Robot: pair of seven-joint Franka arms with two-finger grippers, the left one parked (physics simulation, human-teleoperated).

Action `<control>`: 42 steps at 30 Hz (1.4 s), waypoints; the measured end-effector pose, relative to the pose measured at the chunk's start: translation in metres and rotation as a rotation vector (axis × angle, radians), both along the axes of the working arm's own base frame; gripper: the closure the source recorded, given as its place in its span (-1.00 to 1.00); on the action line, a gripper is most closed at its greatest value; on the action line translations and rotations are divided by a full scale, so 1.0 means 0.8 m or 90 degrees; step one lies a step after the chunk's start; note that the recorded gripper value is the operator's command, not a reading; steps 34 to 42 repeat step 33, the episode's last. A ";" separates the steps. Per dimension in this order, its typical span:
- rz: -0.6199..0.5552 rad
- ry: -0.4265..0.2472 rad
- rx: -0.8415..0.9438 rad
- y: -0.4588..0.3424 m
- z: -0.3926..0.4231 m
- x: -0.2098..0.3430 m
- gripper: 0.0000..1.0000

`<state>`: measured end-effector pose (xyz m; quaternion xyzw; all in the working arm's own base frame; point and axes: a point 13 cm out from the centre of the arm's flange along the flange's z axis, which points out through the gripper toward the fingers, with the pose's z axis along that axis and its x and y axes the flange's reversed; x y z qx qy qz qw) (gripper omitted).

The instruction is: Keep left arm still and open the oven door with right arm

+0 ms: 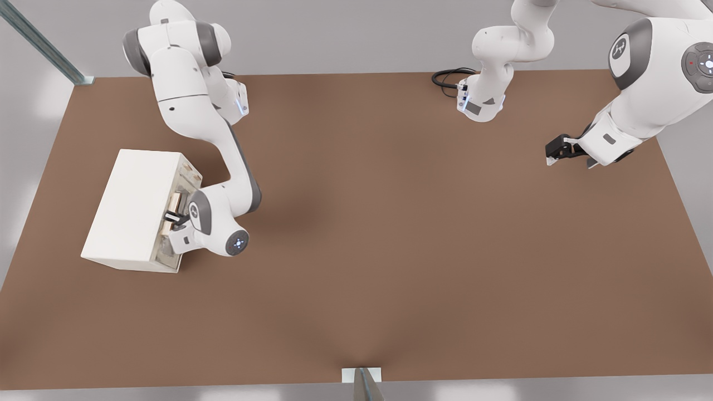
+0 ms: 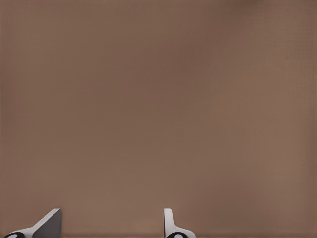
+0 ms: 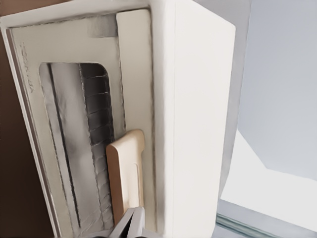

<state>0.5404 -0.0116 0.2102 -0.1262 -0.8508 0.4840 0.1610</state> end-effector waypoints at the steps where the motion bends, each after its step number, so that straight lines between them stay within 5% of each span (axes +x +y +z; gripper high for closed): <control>1: 0.001 0.001 0.000 0.000 -0.001 0.000 0.57; 8: 0.028 -0.091 0.072 0.088 0.046 0.056 0.57; 12: -0.072 -0.171 0.280 0.087 0.148 0.059 0.57; 13: -0.109 -0.193 0.347 0.073 0.179 0.060 -1.00; 15: -0.129 -0.244 0.451 0.065 0.251 0.058 -1.00; 19: -0.091 -0.274 0.542 0.071 0.328 0.041 -1.00; 33: 0.014 -0.221 0.620 0.084 0.333 0.042 -1.00; 42: 0.014 -0.221 0.620 0.084 0.333 0.042 -1.00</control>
